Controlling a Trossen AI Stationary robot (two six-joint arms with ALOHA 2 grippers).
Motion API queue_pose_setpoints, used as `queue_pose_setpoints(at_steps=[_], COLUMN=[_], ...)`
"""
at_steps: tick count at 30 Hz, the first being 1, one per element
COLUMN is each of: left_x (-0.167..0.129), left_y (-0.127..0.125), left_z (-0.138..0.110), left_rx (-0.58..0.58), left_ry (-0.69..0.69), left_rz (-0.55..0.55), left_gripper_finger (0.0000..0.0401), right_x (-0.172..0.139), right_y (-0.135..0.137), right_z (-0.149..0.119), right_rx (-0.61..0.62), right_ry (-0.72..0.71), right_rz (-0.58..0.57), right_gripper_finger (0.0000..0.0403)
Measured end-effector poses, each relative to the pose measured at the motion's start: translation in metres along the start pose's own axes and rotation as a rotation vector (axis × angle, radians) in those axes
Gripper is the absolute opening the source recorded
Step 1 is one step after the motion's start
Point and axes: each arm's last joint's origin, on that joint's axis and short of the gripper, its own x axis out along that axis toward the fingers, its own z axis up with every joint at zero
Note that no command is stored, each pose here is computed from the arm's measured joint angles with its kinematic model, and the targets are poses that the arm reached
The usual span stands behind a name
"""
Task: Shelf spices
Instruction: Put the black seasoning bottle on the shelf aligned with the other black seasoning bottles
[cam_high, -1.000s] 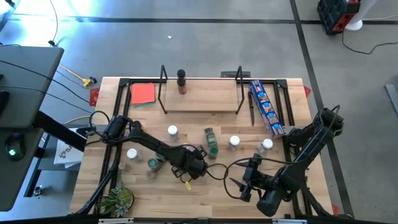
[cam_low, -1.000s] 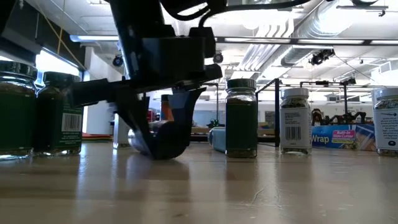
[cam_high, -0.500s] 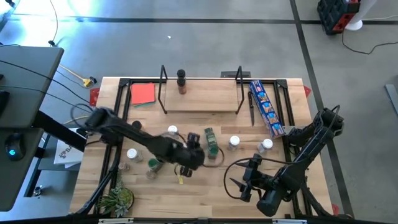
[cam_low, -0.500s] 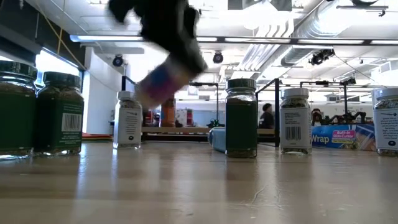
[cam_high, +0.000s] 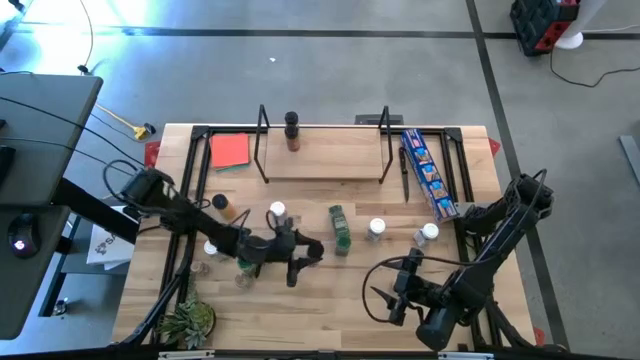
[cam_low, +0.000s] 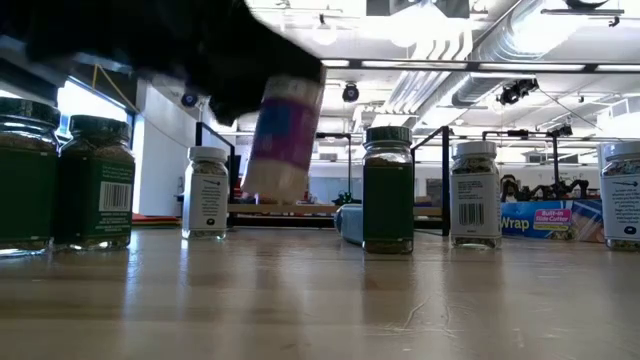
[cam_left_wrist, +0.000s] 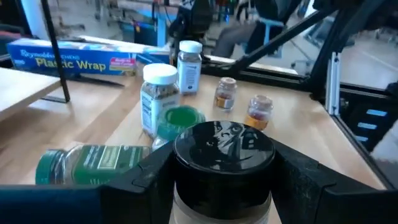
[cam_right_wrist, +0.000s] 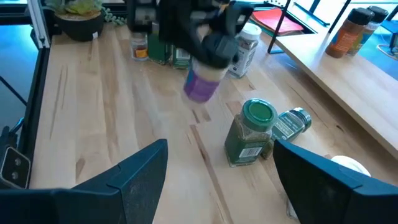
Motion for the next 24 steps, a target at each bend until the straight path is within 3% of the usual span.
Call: queue_pose_setpoints(at_steps=[6, 10, 16, 24], left_x=[0.009, 0.013, 0.014, 0.013], left_y=[-0.006, -0.008, -0.008, -0.008], left_z=[-0.025, -0.025, -0.026, -0.026], left_rx=[0.04, 0.032, 0.063, 0.073], left_ry=[-0.049, -0.064, -0.05, -0.048], left_rz=[0.009, 0.012, 0.017, 0.012], left_gripper_finger=[0.0197, 0.02, 0.0258, 0.0268], right_x=[0.002, 0.002, 0.002, 0.002], right_y=[-0.001, -0.001, -0.001, -0.001], right_z=[0.001, 0.001, 0.002, 0.002], right_rx=[0.004, 0.006, 0.012, 0.012], right_ry=[-0.004, -0.006, -0.008, -0.008], right_rz=[-0.013, -0.012, -0.009, -0.009], right_gripper_finger=[0.0287, 0.0287, 0.0287, 0.0287])
